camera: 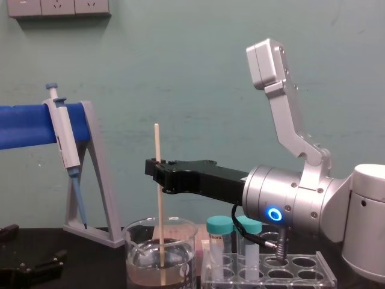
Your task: Hold the thermometer with one hand and immerse one end into the beaker, then reinsert it into the test tube rack.
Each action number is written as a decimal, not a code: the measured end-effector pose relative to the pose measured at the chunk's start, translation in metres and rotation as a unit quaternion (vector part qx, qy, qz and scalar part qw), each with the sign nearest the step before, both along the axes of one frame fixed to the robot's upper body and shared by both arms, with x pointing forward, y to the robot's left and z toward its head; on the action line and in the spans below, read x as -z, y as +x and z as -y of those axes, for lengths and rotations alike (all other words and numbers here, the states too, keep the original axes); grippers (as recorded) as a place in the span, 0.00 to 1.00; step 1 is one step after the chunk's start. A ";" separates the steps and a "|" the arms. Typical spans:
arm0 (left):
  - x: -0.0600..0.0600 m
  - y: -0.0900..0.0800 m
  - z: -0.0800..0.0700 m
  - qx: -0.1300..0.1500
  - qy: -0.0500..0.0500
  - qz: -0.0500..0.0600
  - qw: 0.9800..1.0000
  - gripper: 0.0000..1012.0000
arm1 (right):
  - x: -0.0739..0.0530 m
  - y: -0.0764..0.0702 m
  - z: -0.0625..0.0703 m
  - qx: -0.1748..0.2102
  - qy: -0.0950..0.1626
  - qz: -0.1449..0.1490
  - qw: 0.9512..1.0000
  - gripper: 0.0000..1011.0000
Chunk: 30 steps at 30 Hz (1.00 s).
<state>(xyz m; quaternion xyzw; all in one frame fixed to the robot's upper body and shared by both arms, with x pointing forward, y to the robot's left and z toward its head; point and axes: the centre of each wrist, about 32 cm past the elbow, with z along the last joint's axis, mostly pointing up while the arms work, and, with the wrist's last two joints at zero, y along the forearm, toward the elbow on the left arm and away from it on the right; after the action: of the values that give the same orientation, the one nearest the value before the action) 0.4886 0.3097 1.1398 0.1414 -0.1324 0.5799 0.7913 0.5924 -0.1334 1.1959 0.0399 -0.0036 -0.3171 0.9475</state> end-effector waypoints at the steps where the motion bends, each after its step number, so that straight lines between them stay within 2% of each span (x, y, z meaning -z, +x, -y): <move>1: 0.000 0.000 0.000 0.000 0.000 0.000 1.000 0.99 | 0.000 0.000 0.000 0.000 0.000 0.000 1.000 0.05; 30: 0.000 0.000 0.000 0.000 0.000 0.000 1.000 0.99 | 0.000 0.000 0.000 0.000 0.000 0.000 1.000 0.05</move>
<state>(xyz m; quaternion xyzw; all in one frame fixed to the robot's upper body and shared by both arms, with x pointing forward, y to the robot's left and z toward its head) 0.4886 0.3097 1.1398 0.1415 -0.1324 0.5799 0.7913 0.5924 -0.1335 1.1960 0.0401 -0.0035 -0.3170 0.9476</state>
